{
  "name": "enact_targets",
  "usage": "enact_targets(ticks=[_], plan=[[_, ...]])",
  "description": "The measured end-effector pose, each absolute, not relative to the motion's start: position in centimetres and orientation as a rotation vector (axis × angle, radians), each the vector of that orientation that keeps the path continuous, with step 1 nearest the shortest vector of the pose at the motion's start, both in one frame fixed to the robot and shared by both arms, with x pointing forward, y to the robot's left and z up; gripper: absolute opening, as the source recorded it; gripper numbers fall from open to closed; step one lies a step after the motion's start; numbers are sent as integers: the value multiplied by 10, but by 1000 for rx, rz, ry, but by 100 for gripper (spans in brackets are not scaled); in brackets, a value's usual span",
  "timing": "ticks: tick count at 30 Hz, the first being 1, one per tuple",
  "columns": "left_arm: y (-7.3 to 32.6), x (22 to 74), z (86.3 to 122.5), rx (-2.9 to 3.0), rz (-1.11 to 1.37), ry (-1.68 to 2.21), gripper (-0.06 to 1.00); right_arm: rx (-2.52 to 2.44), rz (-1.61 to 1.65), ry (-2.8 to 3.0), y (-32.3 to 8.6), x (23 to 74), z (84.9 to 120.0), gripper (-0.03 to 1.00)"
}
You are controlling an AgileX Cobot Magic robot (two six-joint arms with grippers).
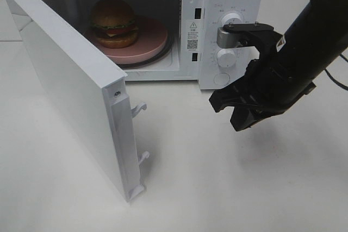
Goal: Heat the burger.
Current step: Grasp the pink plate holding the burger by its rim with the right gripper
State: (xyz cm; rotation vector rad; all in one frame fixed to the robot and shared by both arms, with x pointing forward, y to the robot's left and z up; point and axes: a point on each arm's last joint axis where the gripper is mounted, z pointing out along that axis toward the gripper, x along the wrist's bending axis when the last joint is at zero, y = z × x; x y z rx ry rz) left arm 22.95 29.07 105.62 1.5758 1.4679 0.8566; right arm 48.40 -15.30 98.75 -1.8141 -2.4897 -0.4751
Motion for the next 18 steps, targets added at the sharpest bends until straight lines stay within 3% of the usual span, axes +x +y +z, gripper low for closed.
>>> enact_targets(ticks=[6,18], plan=[[291,230,1056,1576,857,1468,97,-1543,-380,-2653,-152,483,1003,10],[291,230,1056,1576,857,1468,97,-488,-338,-3102,-153,482,1008,12]])
